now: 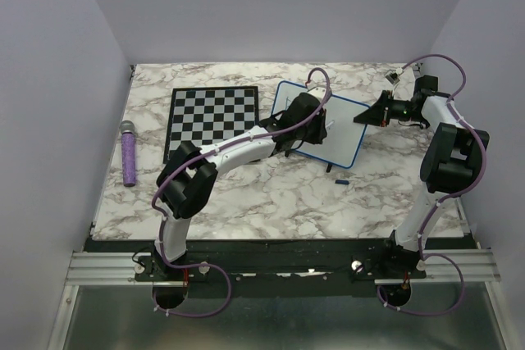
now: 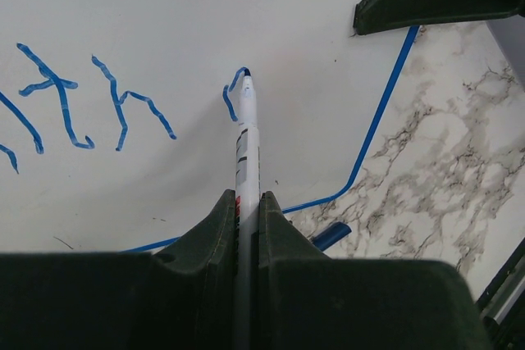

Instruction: Write a sentence on the whiteboard

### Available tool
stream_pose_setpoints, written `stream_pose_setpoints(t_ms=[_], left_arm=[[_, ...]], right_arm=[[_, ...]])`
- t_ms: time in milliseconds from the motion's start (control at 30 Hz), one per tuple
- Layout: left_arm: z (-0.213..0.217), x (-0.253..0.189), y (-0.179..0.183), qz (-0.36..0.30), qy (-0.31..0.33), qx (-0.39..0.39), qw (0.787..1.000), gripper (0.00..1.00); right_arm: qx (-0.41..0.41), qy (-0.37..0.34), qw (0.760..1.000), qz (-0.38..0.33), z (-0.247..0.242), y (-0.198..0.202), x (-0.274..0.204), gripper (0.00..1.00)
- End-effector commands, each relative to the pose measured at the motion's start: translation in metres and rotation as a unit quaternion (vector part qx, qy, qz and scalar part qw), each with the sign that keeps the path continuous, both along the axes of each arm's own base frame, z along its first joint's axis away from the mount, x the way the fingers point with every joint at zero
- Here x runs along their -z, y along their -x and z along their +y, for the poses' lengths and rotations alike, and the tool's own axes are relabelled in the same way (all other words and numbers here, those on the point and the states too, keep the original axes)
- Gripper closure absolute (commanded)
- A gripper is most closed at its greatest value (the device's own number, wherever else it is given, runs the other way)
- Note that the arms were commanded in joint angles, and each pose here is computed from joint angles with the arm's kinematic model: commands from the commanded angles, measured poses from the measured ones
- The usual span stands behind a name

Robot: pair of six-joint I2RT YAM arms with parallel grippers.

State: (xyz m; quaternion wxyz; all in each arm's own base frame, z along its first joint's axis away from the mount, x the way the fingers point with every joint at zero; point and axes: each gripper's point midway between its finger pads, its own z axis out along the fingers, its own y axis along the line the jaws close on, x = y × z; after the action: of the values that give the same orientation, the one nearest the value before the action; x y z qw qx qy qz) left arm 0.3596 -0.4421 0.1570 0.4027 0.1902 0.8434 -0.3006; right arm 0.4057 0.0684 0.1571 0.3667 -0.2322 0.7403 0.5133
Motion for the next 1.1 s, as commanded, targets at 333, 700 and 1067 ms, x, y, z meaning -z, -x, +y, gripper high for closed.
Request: stream_pose_setpoints(t_ms=[333, 700, 1067], left_arm=[[0.005, 0.018, 0.012, 0.028, -0.009, 0.014, 0.999, 1.0], [0.012, 0.025, 0.02, 0.038, -0.014, 0.014, 0.999, 1.0], [0.011, -0.021, 0.023, 0.0, 0.03, 0.024, 0.999, 1.0]], right_arm=[[-0.001, 0.033, 0.998, -0.046, -0.002, -0.008, -0.008, 0.99], [-0.001, 0.032, 0.998, -0.047, -0.002, -0.007, -0.009, 0.99], [-0.001, 0.033, 0.998, -0.049, -0.002, -0.007, -0.011, 0.99]])
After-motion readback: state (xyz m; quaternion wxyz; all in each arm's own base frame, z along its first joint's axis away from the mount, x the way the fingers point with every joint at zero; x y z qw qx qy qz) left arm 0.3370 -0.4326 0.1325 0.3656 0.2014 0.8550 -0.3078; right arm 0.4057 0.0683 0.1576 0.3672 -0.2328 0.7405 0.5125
